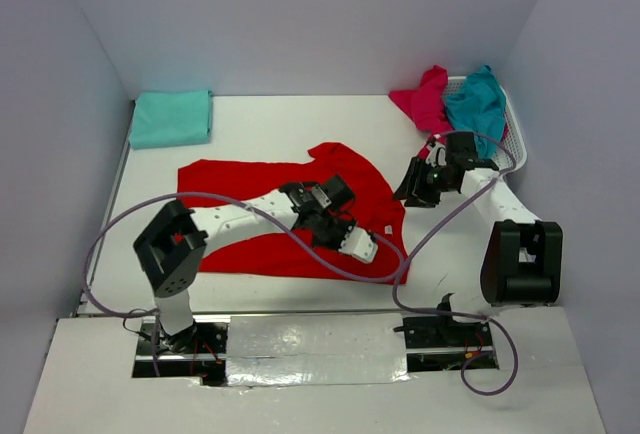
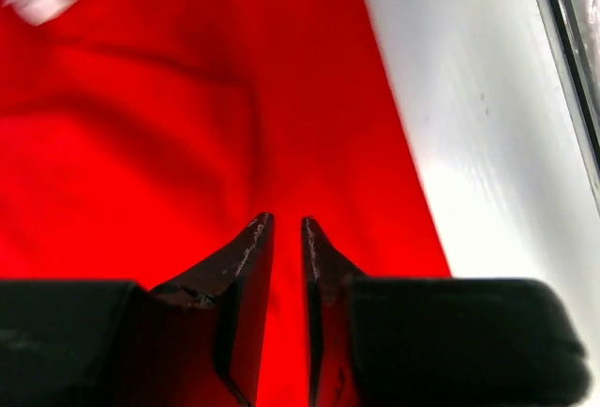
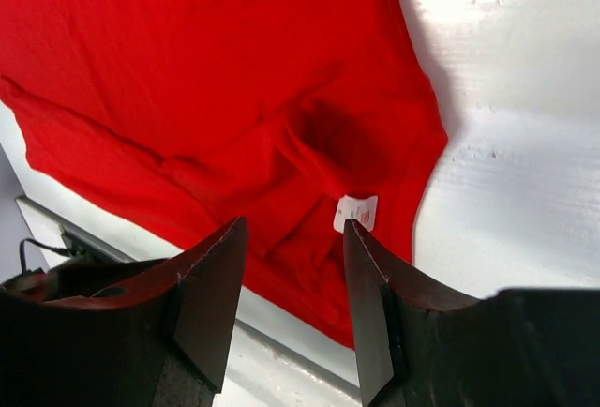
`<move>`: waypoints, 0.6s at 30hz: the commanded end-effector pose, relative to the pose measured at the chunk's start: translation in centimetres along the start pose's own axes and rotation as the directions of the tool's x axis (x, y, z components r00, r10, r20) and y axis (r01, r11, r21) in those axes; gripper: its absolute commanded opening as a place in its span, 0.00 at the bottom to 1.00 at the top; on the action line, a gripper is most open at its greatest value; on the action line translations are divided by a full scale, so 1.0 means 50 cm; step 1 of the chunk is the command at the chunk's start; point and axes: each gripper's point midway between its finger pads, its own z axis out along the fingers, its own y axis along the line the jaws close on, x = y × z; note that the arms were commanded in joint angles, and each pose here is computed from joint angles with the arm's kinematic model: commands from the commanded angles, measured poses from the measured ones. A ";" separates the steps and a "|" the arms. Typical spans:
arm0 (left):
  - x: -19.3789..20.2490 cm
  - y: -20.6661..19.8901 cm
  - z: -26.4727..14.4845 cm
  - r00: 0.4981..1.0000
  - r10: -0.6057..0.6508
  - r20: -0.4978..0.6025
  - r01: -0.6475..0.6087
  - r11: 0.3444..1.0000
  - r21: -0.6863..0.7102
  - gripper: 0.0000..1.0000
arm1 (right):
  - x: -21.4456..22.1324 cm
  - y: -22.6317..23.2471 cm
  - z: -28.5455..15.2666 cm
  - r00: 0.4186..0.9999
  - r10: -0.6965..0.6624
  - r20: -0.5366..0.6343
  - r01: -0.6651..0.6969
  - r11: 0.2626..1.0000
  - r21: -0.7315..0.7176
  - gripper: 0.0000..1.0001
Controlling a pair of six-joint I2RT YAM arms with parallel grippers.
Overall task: Fold and stack the t-shirts
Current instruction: Grap the side of the flattened tshirt furthest away from the robot with both arms
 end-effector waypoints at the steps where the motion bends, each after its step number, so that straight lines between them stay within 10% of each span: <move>1: -0.075 0.029 0.036 0.981 0.125 0.149 -0.120 0.992 -0.042 0.31 | -0.031 0.010 0.010 0.995 -0.086 0.044 0.088 0.995 -0.051 0.53; 18: -0.022 0.053 0.162 0.998 0.057 0.035 -0.054 0.995 -0.089 0.34 | 0.004 -0.026 0.076 0.995 -0.069 -0.074 0.069 0.998 0.004 0.58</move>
